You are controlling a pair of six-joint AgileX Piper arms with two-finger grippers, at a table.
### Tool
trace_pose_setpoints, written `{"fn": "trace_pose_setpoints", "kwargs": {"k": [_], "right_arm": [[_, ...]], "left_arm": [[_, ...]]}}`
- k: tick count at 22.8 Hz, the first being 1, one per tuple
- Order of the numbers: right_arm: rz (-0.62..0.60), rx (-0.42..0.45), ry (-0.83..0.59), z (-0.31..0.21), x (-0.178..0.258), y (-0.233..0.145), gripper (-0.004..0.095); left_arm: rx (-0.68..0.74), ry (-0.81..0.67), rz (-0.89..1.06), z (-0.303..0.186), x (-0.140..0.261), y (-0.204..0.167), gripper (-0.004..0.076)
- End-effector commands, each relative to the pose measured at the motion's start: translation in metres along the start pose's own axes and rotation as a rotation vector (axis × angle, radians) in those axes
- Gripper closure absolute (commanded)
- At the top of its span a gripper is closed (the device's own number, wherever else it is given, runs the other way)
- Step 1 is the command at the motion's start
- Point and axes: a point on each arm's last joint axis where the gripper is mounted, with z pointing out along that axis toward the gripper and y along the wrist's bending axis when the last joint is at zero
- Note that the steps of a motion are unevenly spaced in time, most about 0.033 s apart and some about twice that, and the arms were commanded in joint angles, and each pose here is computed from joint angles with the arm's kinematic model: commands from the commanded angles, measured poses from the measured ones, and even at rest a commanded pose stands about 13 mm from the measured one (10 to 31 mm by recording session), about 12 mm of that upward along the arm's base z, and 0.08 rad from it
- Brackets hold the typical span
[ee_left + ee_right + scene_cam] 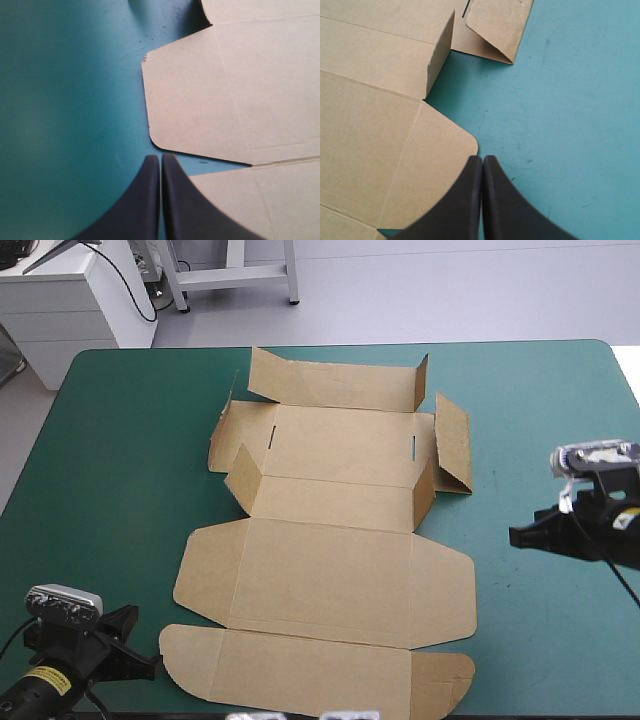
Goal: Fold the box
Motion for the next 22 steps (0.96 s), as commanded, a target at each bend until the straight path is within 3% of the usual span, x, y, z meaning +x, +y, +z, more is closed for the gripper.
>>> {"fn": "trace_pose_setpoints", "kwargs": {"k": [1, 7, 15, 17, 20, 22], "right_arm": [[-0.004, -0.043, -0.001, 0.005, -0.037, -0.002, 0.0926], [0.001, -0.109, 0.044, 0.038, -0.094, -0.004, 0.0921], [-0.041, -0.175, 0.193, 0.107, -0.114, 0.026, 0.0912], [-0.095, -0.138, 0.251, 0.131, -0.112, 0.035, 0.0837], [-0.076, -0.144, 0.313, 0.153, -0.108, 0.049, 0.0603], [-0.072, -0.141, 0.338, 0.162, -0.107, 0.049, 0.0501]], "left_arm": [[0.006, -0.079, -0.014, -0.003, -0.012, -0.001, 0.0731], [0.006, -0.079, -0.014, -0.003, -0.012, -0.001, 0.0731], [0.006, -0.079, -0.014, -0.003, -0.012, -0.001, 0.0731], [0.006, -0.079, -0.014, -0.003, -0.012, -0.001, 0.0731], [0.006, -0.079, -0.014, -0.003, -0.012, -0.001, 0.0731], [0.006, -0.079, -0.014, -0.003, -0.012, -0.001, 0.0731]]}}
